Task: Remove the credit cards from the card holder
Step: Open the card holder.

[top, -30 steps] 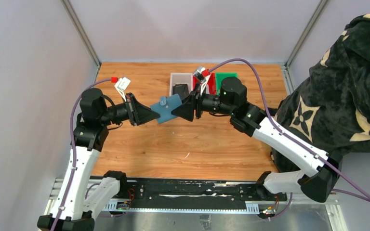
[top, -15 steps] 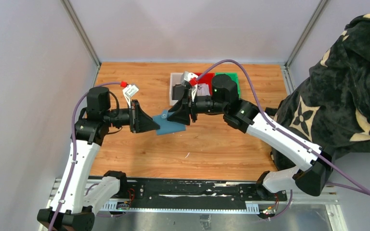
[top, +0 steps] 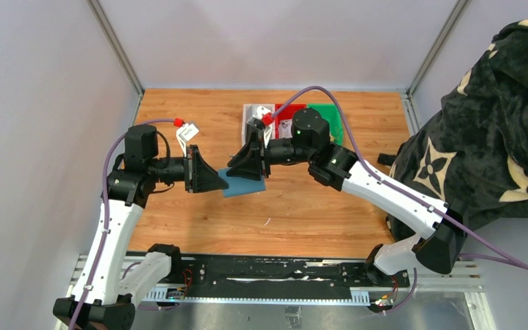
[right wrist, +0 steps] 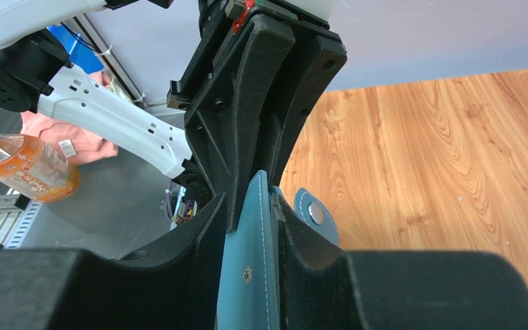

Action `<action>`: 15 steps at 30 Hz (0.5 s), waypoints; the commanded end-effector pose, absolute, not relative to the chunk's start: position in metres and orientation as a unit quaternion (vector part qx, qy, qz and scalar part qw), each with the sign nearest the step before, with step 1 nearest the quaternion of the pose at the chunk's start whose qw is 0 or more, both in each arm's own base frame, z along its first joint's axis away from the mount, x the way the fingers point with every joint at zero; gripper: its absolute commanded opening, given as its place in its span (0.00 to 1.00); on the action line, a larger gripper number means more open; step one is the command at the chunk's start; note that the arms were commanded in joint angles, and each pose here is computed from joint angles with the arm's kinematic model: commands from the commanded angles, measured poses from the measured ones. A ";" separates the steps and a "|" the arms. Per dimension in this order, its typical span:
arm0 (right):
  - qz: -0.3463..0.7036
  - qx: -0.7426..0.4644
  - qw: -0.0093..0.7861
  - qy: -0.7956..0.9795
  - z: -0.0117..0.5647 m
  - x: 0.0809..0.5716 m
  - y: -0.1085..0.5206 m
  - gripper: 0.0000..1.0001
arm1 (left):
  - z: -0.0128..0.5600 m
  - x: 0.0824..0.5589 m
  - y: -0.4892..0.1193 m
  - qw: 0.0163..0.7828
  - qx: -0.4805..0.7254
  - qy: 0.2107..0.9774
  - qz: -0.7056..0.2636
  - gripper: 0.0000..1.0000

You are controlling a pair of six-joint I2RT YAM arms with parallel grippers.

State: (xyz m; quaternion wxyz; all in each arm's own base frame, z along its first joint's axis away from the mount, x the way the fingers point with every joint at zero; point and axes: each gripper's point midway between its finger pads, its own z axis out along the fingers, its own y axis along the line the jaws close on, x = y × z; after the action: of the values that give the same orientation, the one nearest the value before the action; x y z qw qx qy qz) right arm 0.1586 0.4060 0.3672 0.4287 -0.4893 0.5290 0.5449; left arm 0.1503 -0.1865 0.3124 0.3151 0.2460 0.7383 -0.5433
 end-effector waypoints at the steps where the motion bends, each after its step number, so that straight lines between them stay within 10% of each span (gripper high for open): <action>1: 0.562 -0.497 0.418 0.513 0.372 0.147 0.409 0.31 | 0.315 0.143 -0.189 0.302 0.261 0.725 -0.561 0.00; 15: 0.556 -0.446 0.410 0.569 0.377 0.172 0.404 0.04 | 0.314 0.135 -0.185 0.331 0.313 0.710 -0.537 0.00</action>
State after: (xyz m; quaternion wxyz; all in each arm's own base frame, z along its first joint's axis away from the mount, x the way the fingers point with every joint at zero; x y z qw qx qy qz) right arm 0.1612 0.4052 0.3634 0.4135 -0.4730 0.5520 0.5483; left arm 0.1443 -0.1865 0.3070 0.3095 0.2731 0.7286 -0.5466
